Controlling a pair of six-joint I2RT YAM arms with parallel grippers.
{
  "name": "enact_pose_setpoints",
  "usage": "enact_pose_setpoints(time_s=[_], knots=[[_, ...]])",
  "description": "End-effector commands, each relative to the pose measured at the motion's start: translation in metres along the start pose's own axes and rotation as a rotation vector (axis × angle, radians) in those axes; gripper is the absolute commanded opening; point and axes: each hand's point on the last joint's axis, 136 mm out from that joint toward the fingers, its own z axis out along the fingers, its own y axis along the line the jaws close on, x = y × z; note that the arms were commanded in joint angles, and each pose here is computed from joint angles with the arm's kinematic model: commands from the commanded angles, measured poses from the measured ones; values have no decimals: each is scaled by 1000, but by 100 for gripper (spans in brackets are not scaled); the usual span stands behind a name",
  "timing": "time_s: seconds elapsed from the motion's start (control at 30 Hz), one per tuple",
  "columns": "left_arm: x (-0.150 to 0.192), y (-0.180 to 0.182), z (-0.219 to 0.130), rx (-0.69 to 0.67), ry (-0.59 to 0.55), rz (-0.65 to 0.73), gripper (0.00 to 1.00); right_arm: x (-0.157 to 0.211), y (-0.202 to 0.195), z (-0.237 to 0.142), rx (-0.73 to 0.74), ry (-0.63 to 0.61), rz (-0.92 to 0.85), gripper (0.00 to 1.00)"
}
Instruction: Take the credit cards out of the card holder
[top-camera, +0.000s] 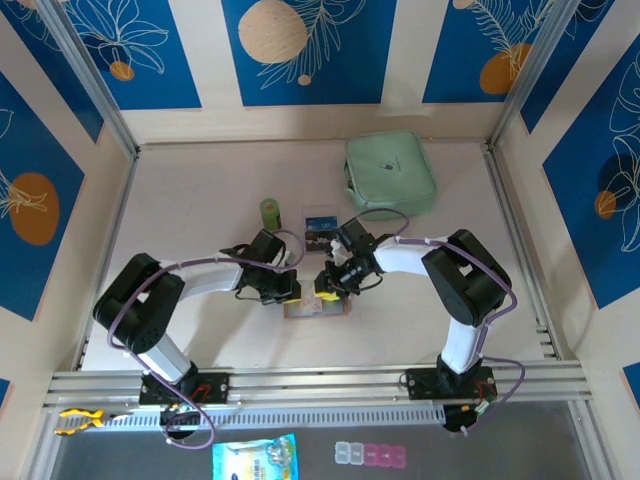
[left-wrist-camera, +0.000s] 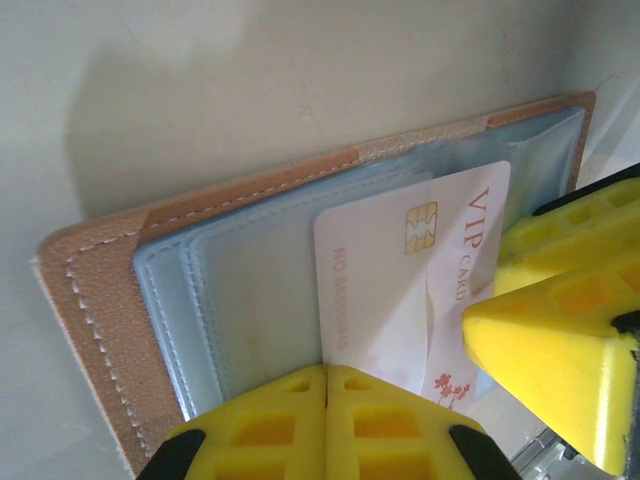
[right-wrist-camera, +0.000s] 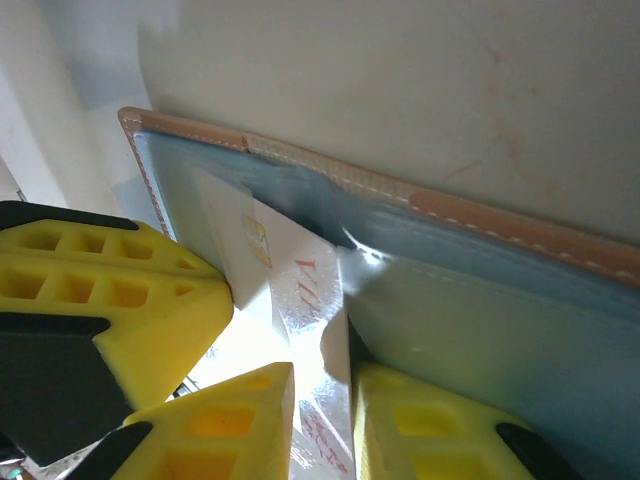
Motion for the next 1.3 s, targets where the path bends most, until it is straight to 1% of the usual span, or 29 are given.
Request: enact_pose_setpoints(time_s=[0.0, 0.2, 0.5, 0.87, 0.97, 1.07, 1.27], knots=[[10, 21, 5, -84, 30, -16, 0, 4, 6, -1, -41, 16, 6, 21], [10, 20, 4, -82, 27, -18, 0, 4, 2, -6, -18, -3, 5, 14], [8, 17, 2, -72, 16, -15, 0, 6, -9, -23, 32, -40, -2, 11], [-1, 0, -5, -16, -19, -6, 0, -3, 6, -62, 68, -113, -108, 8], [-5, -6, -9, 2, -34, -2, 0, -7, 7, -74, 100, -127, -159, 6], [-9, -10, -14, 11, -49, 2, 2, -11, 13, -86, 118, -132, -248, 5], [-13, -12, -25, 17, -82, 5, 4, -22, 21, -108, 217, -125, -525, 1]])
